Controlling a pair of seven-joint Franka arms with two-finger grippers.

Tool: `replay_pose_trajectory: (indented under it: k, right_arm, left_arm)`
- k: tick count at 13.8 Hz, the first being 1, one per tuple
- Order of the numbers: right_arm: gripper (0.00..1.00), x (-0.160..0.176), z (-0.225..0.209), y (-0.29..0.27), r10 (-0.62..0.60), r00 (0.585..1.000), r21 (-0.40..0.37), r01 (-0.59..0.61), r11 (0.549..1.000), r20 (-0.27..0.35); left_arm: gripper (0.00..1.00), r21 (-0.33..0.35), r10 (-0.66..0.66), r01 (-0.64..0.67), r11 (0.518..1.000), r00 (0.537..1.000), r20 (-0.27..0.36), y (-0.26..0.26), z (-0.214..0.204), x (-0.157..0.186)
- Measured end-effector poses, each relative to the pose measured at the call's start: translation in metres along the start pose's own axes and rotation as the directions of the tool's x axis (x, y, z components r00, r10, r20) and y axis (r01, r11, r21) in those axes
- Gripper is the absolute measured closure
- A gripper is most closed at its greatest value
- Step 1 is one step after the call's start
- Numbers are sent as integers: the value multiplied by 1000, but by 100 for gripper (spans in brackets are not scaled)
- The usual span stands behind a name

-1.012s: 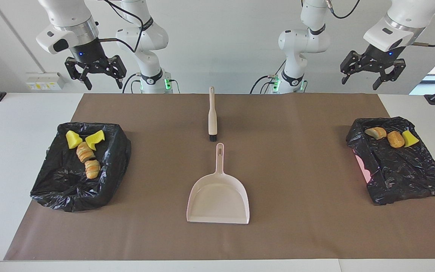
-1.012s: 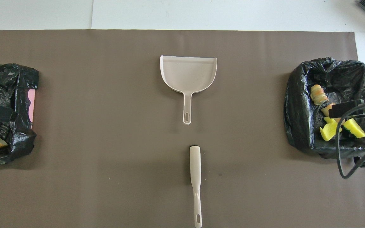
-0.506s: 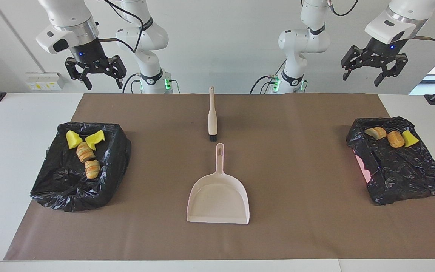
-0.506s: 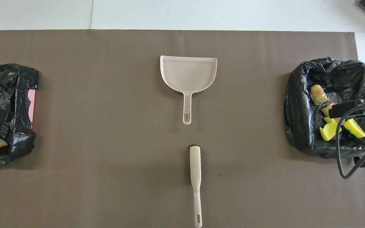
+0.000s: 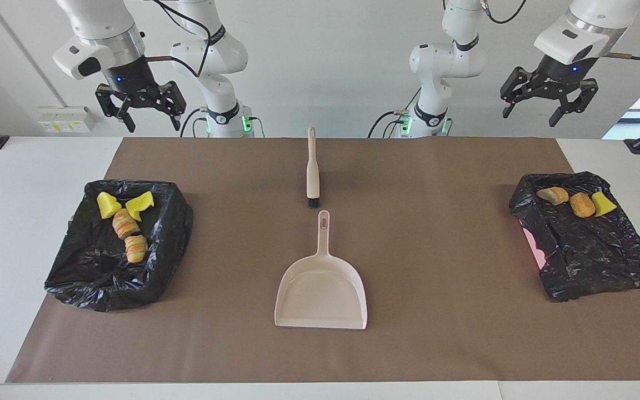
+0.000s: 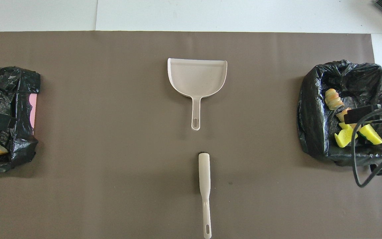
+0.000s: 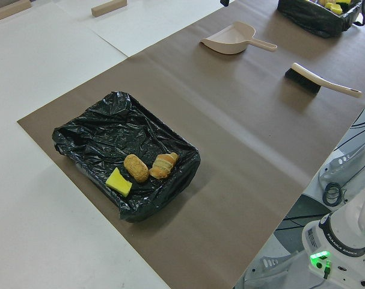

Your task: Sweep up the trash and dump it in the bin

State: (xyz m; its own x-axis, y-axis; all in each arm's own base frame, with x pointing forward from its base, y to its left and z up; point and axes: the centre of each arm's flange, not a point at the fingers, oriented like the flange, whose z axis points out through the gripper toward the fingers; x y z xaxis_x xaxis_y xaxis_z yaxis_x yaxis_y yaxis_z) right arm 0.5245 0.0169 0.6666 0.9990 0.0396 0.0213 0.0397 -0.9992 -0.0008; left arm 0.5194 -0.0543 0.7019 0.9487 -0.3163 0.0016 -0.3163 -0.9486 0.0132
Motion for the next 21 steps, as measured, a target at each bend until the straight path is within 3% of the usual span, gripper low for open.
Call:
replay_pose_trajectory:
  k: [21]
  right_arm:
    - [0, 0, 0, 0, 0, 1000, 0, 0, 1000, 0]
  left_arm:
    - [0, 1, -12, 12, 1000, 1000, 3, -3, 1, 0]
